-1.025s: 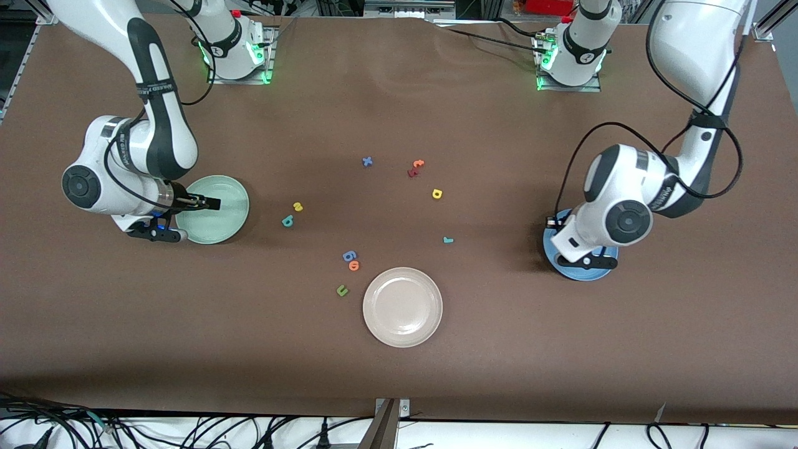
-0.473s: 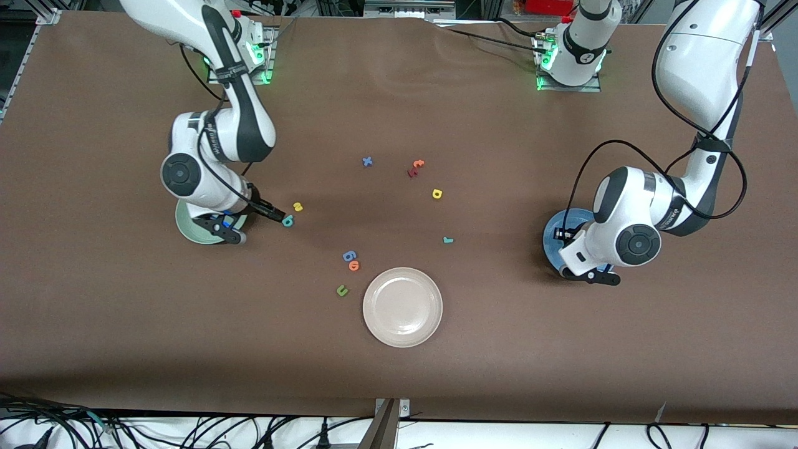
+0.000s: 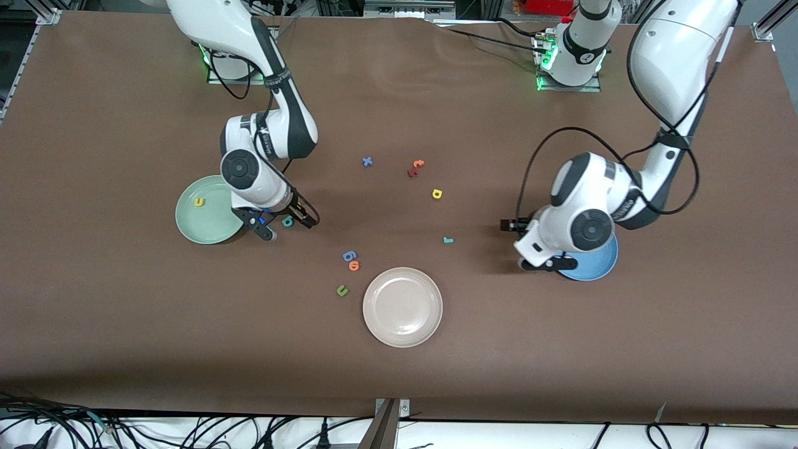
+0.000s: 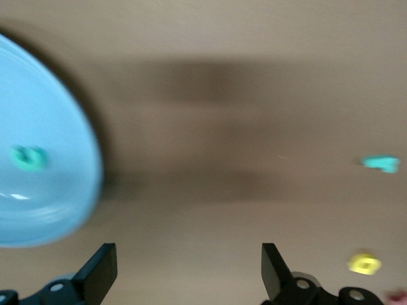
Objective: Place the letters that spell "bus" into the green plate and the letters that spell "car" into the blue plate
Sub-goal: 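Grasp the yellow 2 with the right gripper while the left gripper grasps yellow o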
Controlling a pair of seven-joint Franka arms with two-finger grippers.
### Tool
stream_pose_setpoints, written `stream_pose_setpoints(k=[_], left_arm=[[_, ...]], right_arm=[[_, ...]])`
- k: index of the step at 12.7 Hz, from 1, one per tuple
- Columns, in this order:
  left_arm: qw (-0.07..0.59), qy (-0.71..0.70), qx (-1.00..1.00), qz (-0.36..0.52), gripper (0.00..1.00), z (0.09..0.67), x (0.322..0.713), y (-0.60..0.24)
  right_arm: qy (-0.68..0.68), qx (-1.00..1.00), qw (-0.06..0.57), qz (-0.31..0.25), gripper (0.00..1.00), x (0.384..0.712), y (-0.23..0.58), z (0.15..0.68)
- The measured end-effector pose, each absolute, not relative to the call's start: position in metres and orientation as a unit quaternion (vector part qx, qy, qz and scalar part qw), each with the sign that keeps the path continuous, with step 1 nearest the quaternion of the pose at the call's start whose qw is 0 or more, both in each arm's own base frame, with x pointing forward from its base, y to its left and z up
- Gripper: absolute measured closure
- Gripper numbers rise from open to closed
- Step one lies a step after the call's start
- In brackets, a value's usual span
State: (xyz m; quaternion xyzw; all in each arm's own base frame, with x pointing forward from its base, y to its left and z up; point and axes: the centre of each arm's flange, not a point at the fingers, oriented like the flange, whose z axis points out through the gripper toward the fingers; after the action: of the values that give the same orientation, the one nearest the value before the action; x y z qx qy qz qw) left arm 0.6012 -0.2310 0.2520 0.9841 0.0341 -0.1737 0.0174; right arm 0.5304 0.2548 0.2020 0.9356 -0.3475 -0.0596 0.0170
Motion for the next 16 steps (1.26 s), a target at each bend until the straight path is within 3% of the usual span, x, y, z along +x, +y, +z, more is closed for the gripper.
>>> stream_pose_setpoints(k=[5, 7, 8, 9, 10, 13, 14, 16], left_arm=[[0.063, 0.093, 0.986, -0.127, 0.0, 0.228, 0.546, -0.32], [0.046, 0.124, 0.986, -0.104, 0.0, 0.216, 0.516, -0.354], [0.028, 0.138, 0.986, -0.085, 0.0, 0.214, 0.504, -0.369], [0.012, 0.15, 0.986, -0.066, 0.0, 0.214, 0.494, -0.382], [0.004, 0.158, 0.986, -0.055, 0.0, 0.214, 0.487, -0.391], [0.014, 0.167, 0.985, -0.05, 0.0, 0.204, 0.472, -0.402], [0.018, 0.169, 0.984, -0.051, 0.0, 0.198, 0.466, -0.403], [0.019, 0.168, 0.984, -0.055, 0.0, 0.191, 0.459, -0.405]], right_arm=[[-0.383, 0.921, 0.007, -0.07, 0.02, 0.517, 0.242, 0.183], [-0.382, 0.921, 0.005, -0.07, 0.06, 0.515, 0.245, 0.181], [-0.383, 0.921, 0.004, -0.068, 0.12, 0.514, 0.244, 0.18], [-0.383, 0.921, 0.005, -0.068, 0.13, 0.513, 0.243, 0.179], [-0.382, 0.922, 0.006, -0.068, 0.23, 0.513, 0.243, 0.178], [-0.376, 0.924, 0.006, -0.068, 0.38, 0.511, 0.241, 0.176], [-0.374, 0.925, 0.006, -0.068, 0.38, 0.511, 0.241, 0.176], [-0.372, 0.926, 0.004, -0.066, 0.57, 0.512, 0.241, 0.177]])
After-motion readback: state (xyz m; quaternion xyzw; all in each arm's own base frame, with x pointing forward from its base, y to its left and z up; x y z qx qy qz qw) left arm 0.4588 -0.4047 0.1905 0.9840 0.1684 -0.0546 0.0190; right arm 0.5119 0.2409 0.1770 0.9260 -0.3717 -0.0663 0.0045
